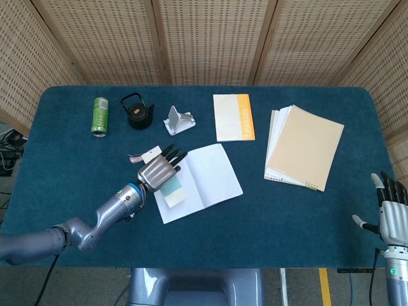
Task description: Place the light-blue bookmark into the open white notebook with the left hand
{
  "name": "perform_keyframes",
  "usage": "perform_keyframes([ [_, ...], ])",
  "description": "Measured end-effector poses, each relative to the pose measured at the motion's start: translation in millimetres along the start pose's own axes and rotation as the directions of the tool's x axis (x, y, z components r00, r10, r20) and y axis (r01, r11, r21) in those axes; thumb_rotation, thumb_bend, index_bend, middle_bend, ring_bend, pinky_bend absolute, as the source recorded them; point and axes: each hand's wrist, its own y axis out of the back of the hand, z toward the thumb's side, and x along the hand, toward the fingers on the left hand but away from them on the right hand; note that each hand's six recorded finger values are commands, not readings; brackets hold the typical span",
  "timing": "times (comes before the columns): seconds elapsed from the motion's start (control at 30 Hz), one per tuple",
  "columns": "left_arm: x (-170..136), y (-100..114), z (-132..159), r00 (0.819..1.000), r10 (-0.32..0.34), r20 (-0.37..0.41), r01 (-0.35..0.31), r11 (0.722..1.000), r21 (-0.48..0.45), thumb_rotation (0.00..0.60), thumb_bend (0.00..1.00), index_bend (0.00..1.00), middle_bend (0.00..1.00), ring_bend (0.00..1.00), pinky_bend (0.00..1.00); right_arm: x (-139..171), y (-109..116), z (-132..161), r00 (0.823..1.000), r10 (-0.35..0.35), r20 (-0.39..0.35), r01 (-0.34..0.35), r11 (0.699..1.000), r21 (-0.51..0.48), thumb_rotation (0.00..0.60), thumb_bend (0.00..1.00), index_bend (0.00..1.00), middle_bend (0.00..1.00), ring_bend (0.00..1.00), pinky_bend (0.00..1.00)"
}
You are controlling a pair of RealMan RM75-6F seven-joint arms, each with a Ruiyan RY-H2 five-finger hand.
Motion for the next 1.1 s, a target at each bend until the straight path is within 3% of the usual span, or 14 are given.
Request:
perform_keyframes([
  [1.1, 46, 10, 44, 0.996, 0.005, 0.089, -0.013, 0.997, 0.08, 0.6, 0.13, 0.36, 0.0, 0.0, 0.0, -3, 0, -11, 0.999, -0.002, 0.032, 0.002, 1.0, -0.02, 0.6, 0.08, 0.0, 0.0, 0.0, 0.0],
])
